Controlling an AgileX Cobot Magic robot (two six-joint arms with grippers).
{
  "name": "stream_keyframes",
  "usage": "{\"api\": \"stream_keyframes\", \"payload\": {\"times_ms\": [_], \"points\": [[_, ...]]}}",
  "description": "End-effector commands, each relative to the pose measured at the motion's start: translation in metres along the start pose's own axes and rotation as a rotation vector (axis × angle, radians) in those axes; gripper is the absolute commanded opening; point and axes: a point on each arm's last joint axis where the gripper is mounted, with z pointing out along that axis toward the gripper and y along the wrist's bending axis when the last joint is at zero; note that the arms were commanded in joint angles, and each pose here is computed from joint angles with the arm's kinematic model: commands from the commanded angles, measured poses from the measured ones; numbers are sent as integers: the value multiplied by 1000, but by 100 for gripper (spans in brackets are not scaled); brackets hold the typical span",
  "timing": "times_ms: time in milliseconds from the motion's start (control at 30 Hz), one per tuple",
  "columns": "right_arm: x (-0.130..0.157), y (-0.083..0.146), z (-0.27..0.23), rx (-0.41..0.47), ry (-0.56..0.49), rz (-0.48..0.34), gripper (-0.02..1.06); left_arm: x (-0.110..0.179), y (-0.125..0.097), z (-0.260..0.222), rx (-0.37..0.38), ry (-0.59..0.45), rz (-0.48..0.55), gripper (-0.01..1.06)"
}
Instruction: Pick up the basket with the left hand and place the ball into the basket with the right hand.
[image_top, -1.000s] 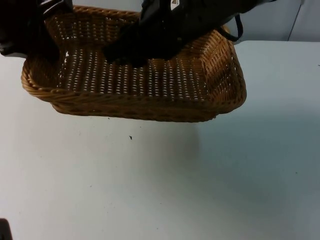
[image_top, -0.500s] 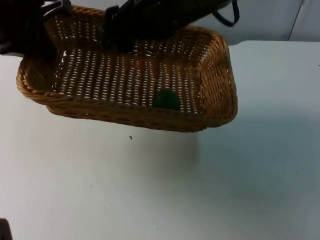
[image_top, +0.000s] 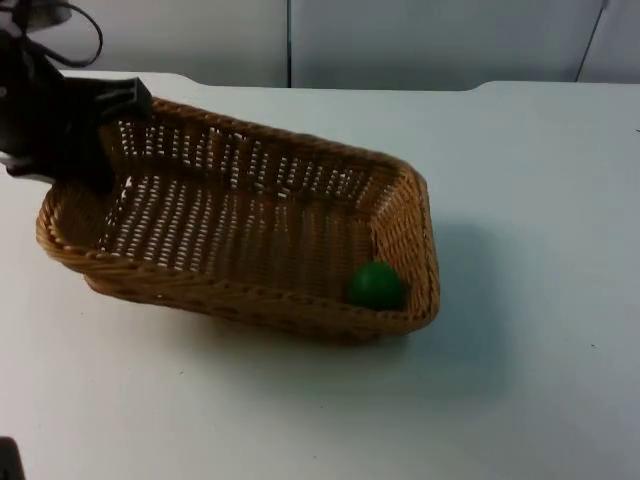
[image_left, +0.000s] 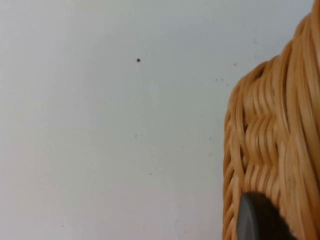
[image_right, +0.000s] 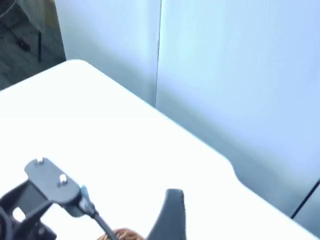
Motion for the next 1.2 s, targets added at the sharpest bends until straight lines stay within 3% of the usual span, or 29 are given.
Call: {"api": "stream_keyframes", "payload": {"times_ms": [0, 300, 433, 467, 567, 667, 1000, 1067, 1133, 1167], "points": [[-9, -2, -10, 11, -4, -26, 74, -2, 4, 4, -2, -20, -34, 0], [-14, -5, -16, 25, 12, -49, 74, -1, 20, 23, -48, -9, -11, 6], [-15, -5, -16, 27, 3, -51, 74, 0, 24, 28, -61, 4, 12, 35], [-15, -5, -16, 27, 3, -51, 74, 0, 24, 28, -61, 4, 12, 35], [-16, -5, -16, 27, -2, -51, 74, 0, 25, 28, -62, 3, 10, 58], [-16, -5, -16, 27, -4, -51, 74, 0, 25, 28, -62, 2, 11, 66], [-16, -5, -16, 27, -4, -51, 74, -7, 19, 6, -68, -44, 69, 65], [-16, -5, -16, 27, -4, -51, 74, -11, 14, -11, -58, -86, 81, 60], [-16, -5, -16, 29, -4, -55, 74, -14, 9, -29, -49, -126, 95, 46], [-16, -5, -16, 29, -4, -55, 74, -14, 9, -29, -49, -126, 95, 46]]}}
